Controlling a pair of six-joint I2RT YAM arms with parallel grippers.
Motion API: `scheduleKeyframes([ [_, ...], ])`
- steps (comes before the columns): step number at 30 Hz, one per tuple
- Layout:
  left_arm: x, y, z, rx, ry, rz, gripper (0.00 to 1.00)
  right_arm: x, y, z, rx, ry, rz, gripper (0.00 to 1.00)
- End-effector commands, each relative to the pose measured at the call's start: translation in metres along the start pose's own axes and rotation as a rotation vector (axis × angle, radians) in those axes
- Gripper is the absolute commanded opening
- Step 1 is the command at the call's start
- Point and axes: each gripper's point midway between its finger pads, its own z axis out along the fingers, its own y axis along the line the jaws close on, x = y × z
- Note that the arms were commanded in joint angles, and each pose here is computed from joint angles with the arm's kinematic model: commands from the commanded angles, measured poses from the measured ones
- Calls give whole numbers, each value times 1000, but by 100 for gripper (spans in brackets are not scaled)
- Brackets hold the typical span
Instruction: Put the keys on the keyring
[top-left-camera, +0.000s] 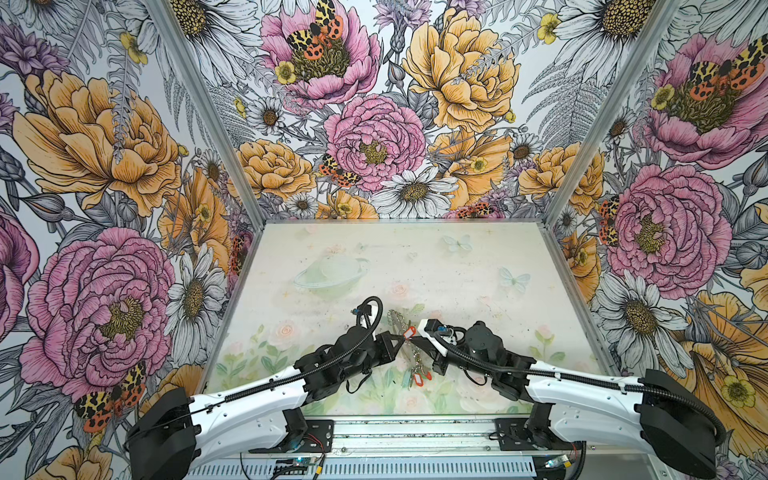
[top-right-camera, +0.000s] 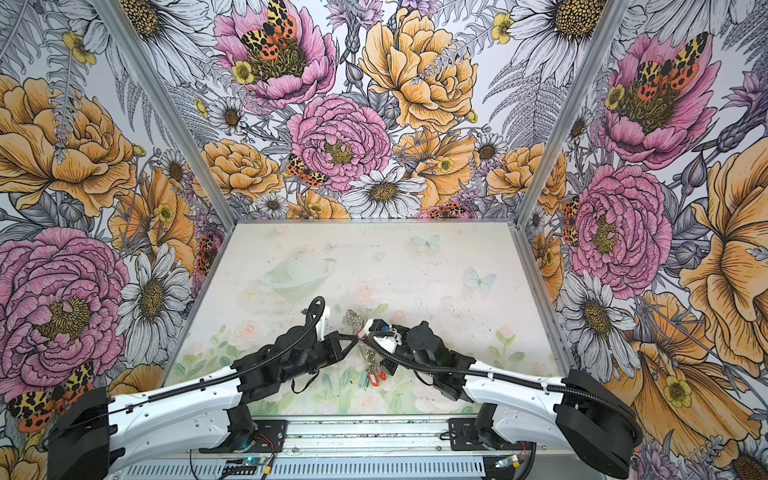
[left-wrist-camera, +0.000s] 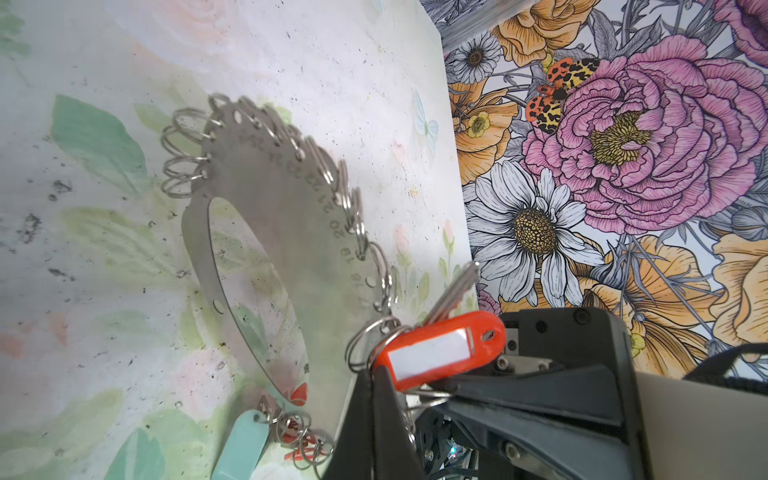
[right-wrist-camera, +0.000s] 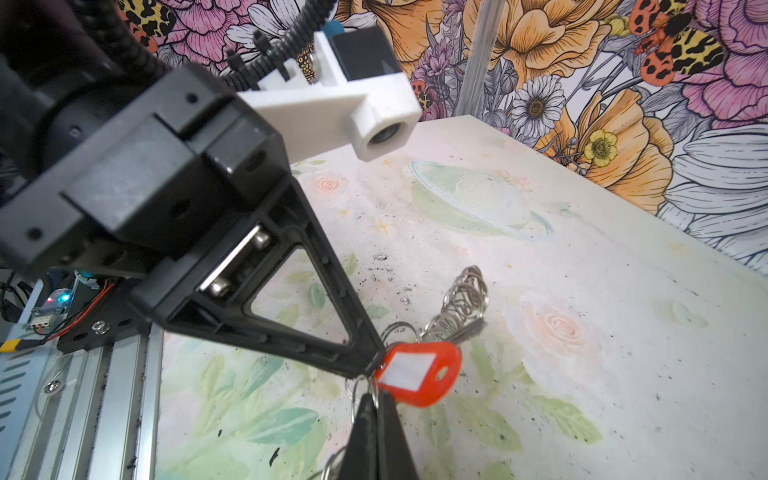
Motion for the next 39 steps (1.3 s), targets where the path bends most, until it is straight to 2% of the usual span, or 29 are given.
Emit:
scheduleKeyframes([
  [1, 19, 28, 5, -83, 68, -4, 6, -64, -22, -10, 103, -254, 15, 0],
  [11, 21, 15, 9, -30, 81, 7, 14, -70, -32, -7, 152, -301, 42, 0],
  [18, 6, 7, -9, -13, 18, 74, 17, -58, -22, -6, 85, -228, -24, 0],
  [21, -4, -3, -23, 10, -20, 175, 18, -54, -16, -9, 23, -217, -28, 0],
  [26, -10, -28, -43, 138, -76, 429, 19, -57, -3, -14, -70, -239, -39, 0],
  [33, -9, -49, -52, 284, -179, 776, 19, -63, 13, -18, -164, -261, -57, 0],
  [36, -7, -53, -53, 319, -212, 855, 18, -66, 17, -22, -185, -273, -61, 0],
  [39, 0, -56, -55, 350, -194, 925, 17, -66, 22, -25, -208, -279, -68, 0],
])
